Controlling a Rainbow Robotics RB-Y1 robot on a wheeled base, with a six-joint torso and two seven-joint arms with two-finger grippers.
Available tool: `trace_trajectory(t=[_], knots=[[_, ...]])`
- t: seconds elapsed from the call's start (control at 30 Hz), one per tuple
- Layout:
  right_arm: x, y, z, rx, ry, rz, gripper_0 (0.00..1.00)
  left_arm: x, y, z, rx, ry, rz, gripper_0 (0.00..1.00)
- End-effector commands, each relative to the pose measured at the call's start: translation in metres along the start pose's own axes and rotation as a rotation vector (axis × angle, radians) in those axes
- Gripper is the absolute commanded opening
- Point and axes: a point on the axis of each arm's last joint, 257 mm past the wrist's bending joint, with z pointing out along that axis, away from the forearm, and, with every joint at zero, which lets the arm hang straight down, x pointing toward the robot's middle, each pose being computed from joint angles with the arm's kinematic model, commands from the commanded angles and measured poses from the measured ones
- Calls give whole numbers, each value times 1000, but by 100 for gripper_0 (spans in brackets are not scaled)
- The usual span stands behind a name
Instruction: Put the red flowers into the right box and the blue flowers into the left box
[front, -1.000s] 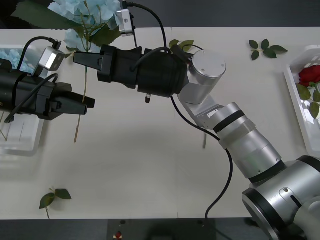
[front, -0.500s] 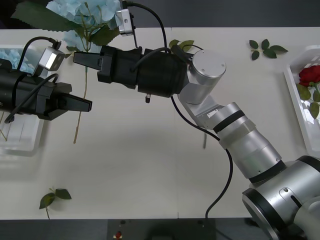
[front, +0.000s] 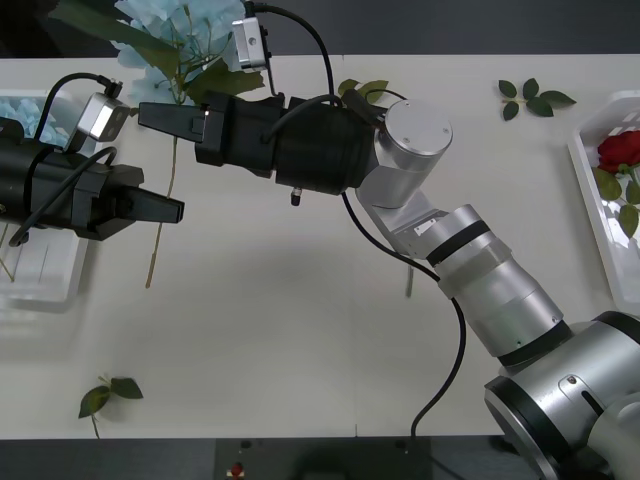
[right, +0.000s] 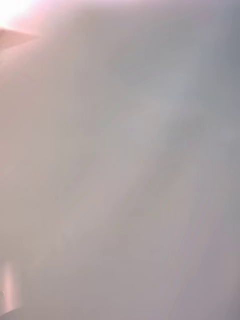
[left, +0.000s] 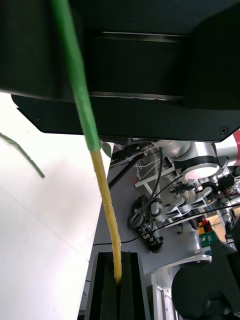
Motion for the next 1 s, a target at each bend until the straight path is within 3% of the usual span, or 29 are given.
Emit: trace_trajectory(t=[0.03, 0.23, 0.6, 0.83, 1.0], knots=[[-19, 7, -4, -10, -11, -63, 88, -22, -5, -10, -29, -3, 93, 0], [-23, 6, -6, -7, -19, -67, 96, -28, 10, -45, -161, 15, 101, 0], [-24, -2, -26, 11, 23, -82, 97, -47, 44, -134, -497, 10, 121, 0], [-7, -54, -108, 204, 291, -105, 96, -45, 59, -209, -751, 55, 90, 0], [-11, -90, -200, 439, 491, -49, 97, -38, 64, -273, -963, 124, 51, 0]])
